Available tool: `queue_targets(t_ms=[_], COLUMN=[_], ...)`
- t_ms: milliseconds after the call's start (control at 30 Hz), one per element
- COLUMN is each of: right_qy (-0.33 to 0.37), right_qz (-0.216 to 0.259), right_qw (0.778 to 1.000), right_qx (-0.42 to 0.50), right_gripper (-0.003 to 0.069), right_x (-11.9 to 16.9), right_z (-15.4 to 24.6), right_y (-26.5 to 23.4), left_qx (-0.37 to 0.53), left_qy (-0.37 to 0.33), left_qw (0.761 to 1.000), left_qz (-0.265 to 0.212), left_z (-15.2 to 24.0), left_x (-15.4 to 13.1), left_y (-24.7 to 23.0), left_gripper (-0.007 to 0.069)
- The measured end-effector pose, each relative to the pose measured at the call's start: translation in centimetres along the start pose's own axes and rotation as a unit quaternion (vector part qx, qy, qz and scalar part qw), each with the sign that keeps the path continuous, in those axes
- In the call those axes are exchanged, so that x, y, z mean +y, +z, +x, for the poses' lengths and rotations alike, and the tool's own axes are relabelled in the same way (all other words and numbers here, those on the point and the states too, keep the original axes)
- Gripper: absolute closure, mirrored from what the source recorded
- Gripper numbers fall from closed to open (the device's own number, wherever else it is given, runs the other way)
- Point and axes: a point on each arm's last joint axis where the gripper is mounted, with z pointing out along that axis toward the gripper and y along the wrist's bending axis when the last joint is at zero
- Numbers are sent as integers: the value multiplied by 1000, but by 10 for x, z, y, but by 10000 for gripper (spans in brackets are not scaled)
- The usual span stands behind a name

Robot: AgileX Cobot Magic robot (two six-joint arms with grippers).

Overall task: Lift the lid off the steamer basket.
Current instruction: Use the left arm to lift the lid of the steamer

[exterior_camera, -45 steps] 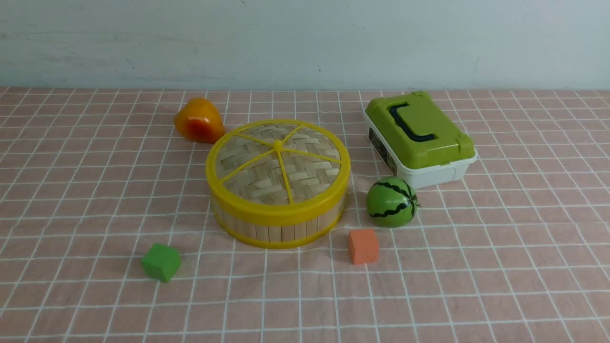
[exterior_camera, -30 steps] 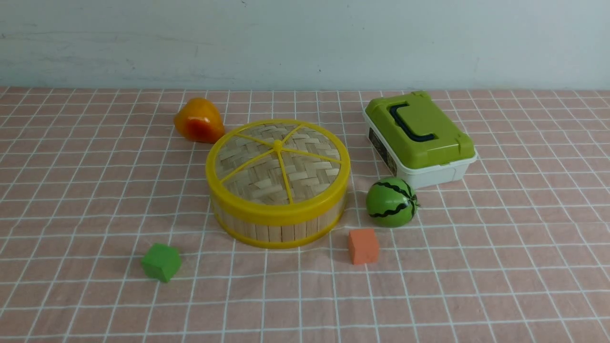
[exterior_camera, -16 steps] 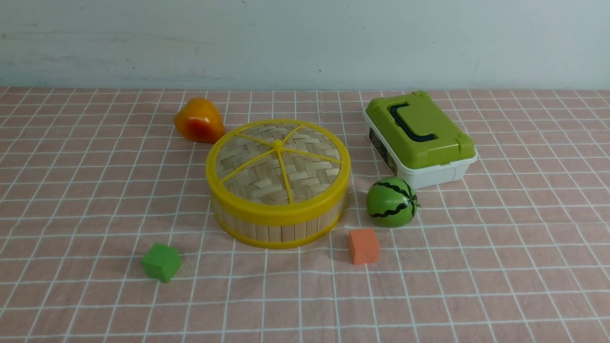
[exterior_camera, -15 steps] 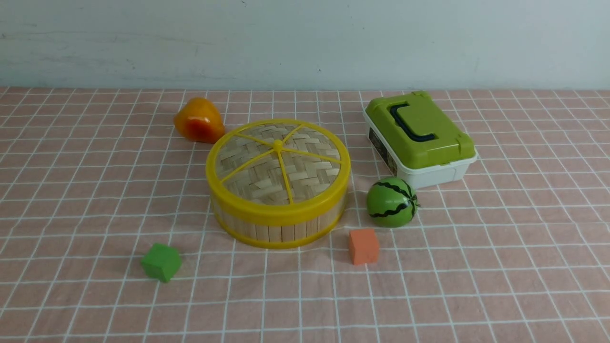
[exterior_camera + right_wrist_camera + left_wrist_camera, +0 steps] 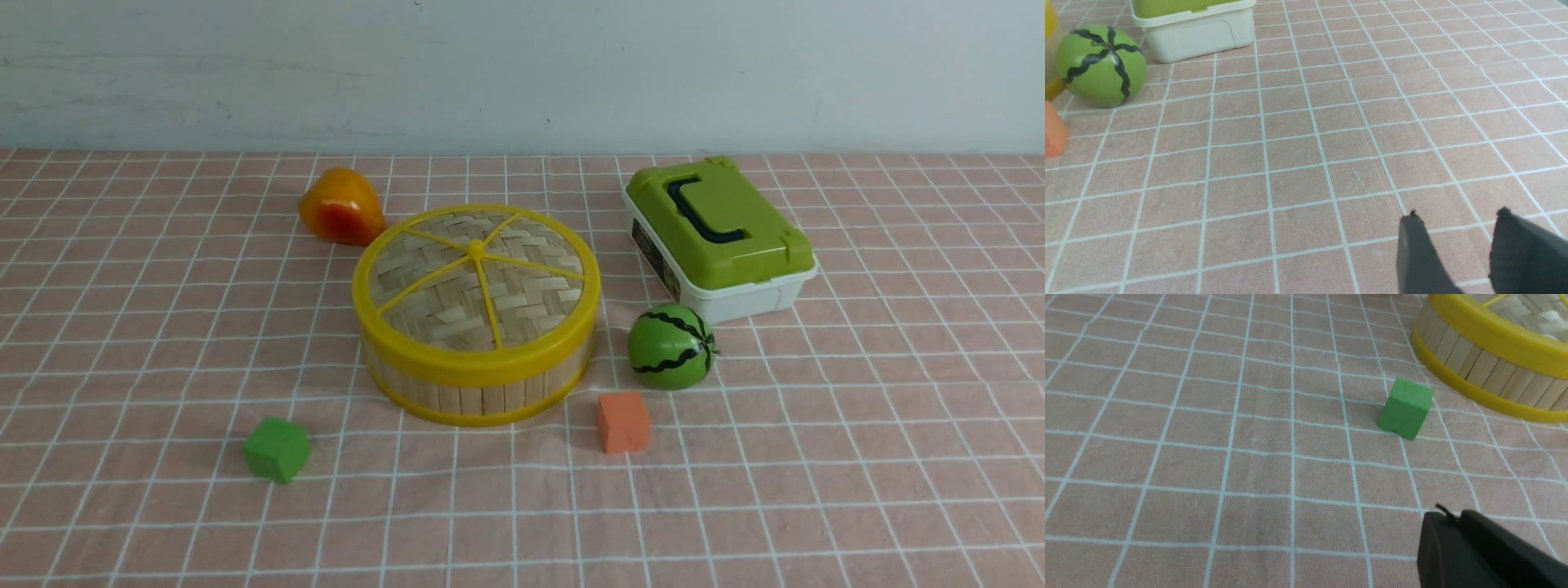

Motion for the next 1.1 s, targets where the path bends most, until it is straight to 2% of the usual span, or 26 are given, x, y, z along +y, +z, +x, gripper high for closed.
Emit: queue_targets(t_ms=[233, 367, 400, 533, 700, 833, 867, 933, 1067, 1100], right_qy=[0, 0, 0, 0, 0, 0, 0, 0, 0, 0], right_qz=[0, 0, 0, 0, 0, 0, 0, 0, 0, 0], right_qw=[1000, 1000, 1000, 1000, 1000, 1000, 1000, 1000, 1000, 1000], right_qx=[0, 0, 0, 0, 0, 0, 0, 0, 0, 0], right_gripper=[417, 417, 417, 417, 417, 417, 417, 417, 417, 417], right_x=[0, 0, 0, 0, 0, 0, 0, 0, 0, 0], right_z=[0, 0, 0, 0, 0, 0, 0, 0, 0, 0], right_y=[0, 0, 0, 0, 0, 0, 0, 0, 0, 0], left_qx=[-150, -286, -286, -367, -442, -438, -421, -367, -275, -271], left_qy=[0, -2, -2, -17, -81, -76, -61, -40, -28, -28], left_qw=[989, 958, 958, 929, 889, 892, 902, 927, 960, 961], left_qz=[15, 29, 29, 42, 81, 83, 76, 61, 41, 40], left_z=[-27, -50, -50, -62, -75, -92, -105, -125, -148, -149], left_x=[-3, -5, -5, -6, -7, -12, -17, -23, -29, -29], left_y=[-4, -15, -15, -25, -38, -47, -51, -48, -27, -25], left_gripper=[582, 575, 575, 573, 573, 606, 638, 638, 638, 638])
